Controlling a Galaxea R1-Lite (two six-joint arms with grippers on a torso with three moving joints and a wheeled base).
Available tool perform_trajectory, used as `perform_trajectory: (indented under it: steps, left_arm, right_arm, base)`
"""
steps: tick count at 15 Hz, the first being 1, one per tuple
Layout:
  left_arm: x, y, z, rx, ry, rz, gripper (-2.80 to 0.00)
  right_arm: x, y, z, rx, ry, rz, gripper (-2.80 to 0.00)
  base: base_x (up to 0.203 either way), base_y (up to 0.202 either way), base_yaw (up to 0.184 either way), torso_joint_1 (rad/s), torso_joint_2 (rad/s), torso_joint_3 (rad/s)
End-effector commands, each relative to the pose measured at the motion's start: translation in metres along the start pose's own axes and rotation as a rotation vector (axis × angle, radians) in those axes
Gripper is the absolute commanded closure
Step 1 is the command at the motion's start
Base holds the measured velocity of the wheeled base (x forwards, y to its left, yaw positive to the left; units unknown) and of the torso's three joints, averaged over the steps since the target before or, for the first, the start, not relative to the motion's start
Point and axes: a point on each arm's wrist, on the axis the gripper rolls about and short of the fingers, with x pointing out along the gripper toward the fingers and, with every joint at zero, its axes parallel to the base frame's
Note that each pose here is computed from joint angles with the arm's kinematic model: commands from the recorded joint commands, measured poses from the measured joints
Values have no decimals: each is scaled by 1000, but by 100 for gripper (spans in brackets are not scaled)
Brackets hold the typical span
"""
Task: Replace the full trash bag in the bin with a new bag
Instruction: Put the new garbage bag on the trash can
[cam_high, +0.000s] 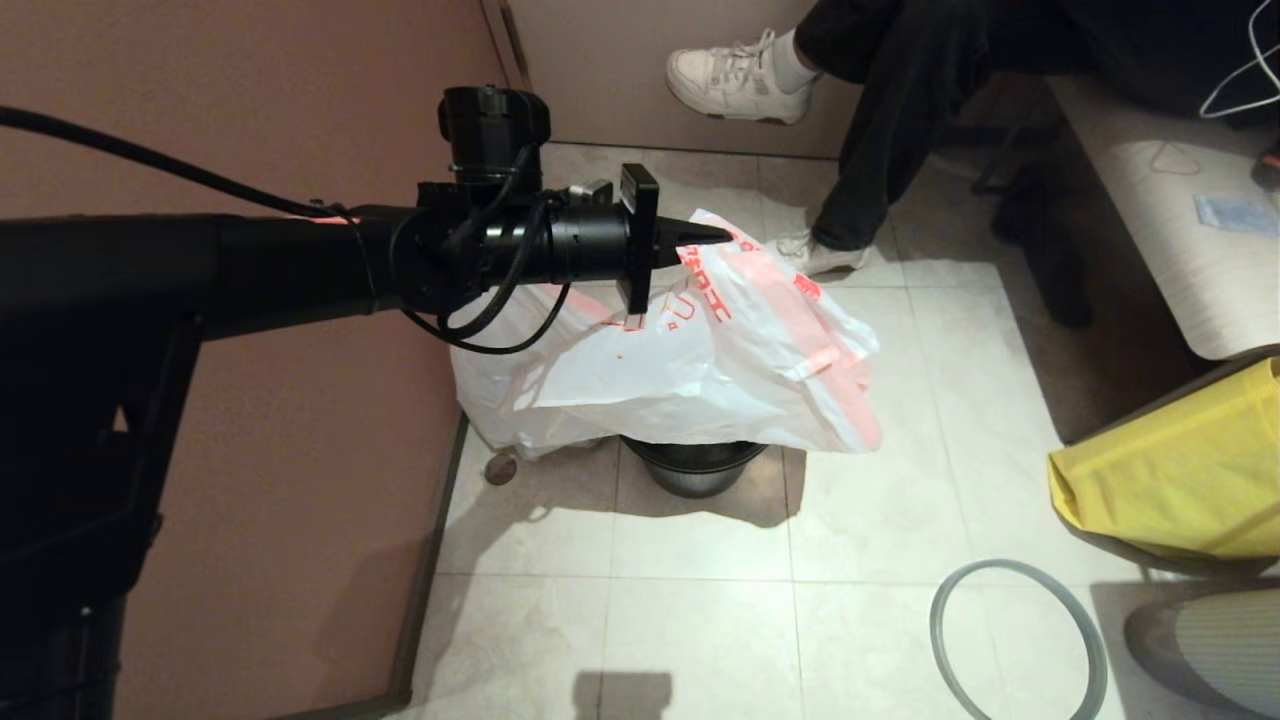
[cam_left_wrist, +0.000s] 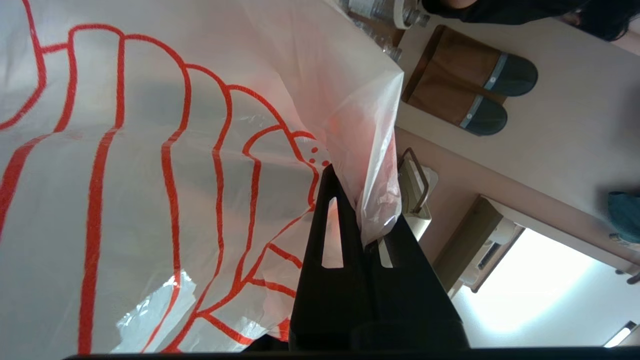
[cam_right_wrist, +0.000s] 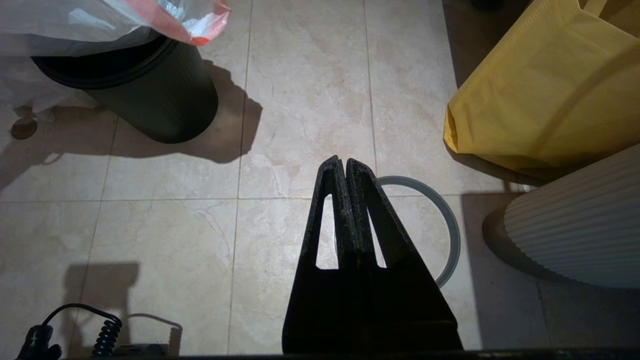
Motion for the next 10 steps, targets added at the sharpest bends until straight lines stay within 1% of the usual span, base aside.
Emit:
perform_trajectory:
  steps: [1, 3, 4, 6, 7, 10]
  left_arm:
    - [4, -2, -5, -11, 24, -2, 0]
    - [2, -21, -18, 9, 50, -28, 0]
    - [2, -27, -23, 13, 70, -38, 0]
    - [0, -33, -32, -5, 110, -29, 0]
    - [-2, -36, -35, -11, 116, -23, 0]
    - [-8, -45, -45, -33, 137, -4, 0]
  right_arm:
    - [0, 0, 0, 0, 0, 0, 0]
    - [0, 0, 0, 0, 0, 0, 0]
    - [0, 0, 0, 0, -1, 0, 0]
    - [0, 0, 0, 0, 0, 0, 0]
    - [0, 0, 0, 0, -2, 0, 0]
    - [0, 0, 0, -44, 3, 2, 0]
  base:
    - [0, 0, 0, 0, 0, 0]
    - [0, 0, 0, 0, 0, 0]
    - [0, 0, 0, 0, 0, 0]
    - [0, 0, 0, 0, 0, 0]
    - [0, 0, 0, 0, 0, 0]
    - [0, 0, 0, 0, 0, 0]
